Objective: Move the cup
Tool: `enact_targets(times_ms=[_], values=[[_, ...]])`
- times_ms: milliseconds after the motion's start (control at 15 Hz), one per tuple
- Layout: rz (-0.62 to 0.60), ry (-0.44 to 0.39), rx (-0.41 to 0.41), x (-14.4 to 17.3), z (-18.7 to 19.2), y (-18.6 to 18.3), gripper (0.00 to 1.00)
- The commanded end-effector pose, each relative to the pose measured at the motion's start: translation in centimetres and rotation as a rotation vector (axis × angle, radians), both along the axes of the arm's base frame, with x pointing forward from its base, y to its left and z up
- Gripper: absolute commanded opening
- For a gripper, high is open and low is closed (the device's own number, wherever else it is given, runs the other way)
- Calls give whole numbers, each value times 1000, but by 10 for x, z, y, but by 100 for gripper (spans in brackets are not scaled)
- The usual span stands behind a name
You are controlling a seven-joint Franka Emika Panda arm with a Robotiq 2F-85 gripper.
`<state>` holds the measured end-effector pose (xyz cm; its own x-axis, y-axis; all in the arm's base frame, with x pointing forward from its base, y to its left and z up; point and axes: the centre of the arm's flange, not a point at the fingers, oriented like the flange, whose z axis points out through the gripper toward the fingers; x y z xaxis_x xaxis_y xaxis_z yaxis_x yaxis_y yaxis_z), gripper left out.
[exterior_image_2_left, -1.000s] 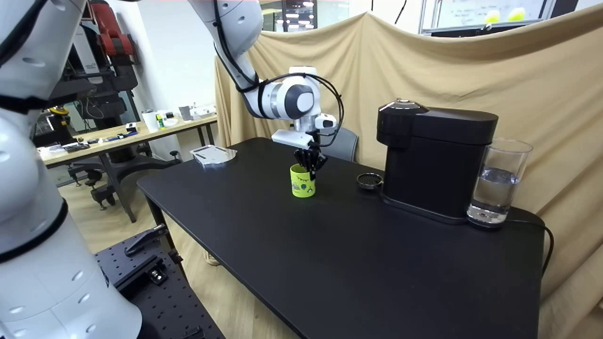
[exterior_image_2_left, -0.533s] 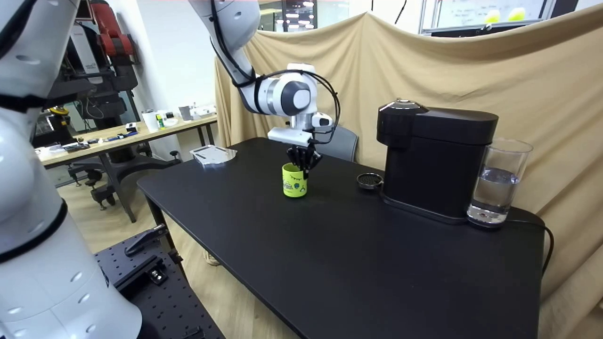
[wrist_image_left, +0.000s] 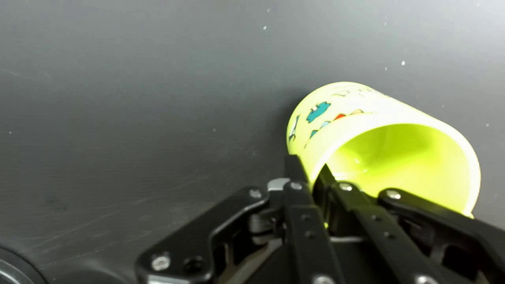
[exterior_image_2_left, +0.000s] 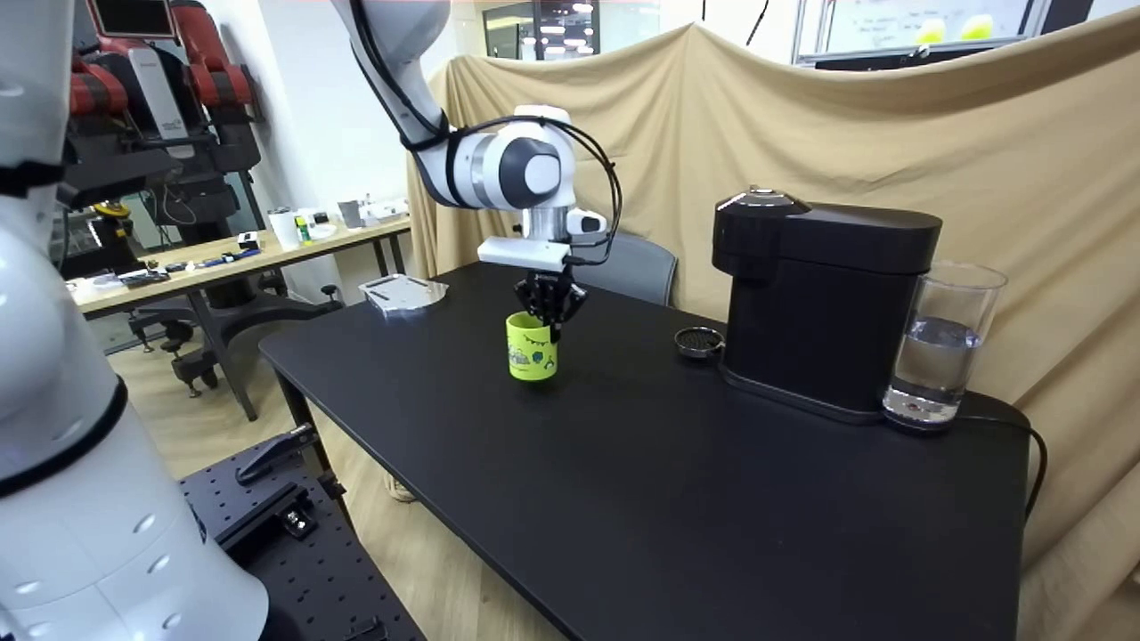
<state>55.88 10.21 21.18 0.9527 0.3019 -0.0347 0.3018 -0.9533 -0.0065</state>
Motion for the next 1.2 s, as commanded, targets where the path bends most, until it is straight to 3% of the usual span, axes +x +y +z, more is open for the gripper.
enact_targets(times_ms=[0, 400, 733, 800, 867, 1133], values=[[51, -6, -7, -51, 8, -7, 2], [76, -128, 33, -91, -12, -4, 2], [76, -136, 45, -97, -20, -3, 2], [78, -135, 41, -97, -20, -3, 35], [78, -133, 41, -97, -20, -3, 35], [87, -133, 40, -96, -16, -2, 61]])
